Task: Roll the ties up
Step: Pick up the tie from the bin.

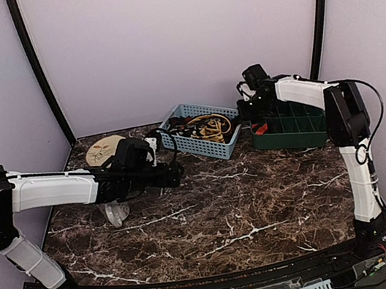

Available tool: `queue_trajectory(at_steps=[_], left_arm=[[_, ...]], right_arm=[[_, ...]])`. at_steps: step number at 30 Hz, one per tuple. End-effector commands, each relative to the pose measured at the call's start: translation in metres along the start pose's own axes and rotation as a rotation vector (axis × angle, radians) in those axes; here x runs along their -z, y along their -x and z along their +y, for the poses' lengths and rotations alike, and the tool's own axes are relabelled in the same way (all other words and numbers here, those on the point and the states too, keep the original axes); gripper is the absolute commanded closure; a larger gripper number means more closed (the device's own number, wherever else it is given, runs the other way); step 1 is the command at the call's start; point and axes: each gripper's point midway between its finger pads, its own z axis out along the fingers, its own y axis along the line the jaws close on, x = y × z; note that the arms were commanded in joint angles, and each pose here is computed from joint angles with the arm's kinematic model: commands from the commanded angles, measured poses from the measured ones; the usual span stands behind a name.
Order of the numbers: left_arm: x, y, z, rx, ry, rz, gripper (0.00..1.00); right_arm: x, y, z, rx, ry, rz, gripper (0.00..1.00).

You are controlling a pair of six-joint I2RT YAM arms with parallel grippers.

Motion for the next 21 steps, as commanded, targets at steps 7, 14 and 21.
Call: queue_trajectory(at_steps=[7,14,21], left_arm=[[0.013,0.027,0.002,-0.001,0.032,-0.089,0.01],[0.014,0.043,-0.002,-0.047,0.023,-0.142,0.01],[0.014,0.073,-0.006,-0.073,-0.021,-0.206,0.01]], right_arm=[[0.082,0.084,0.023,0.030,0.047,-0.282,1.00],[0.169,0.157,0.055,0.063,0.172,-0.570,1.00],[0.229,0.200,0.099,0.089,0.392,-0.713,1.00]])
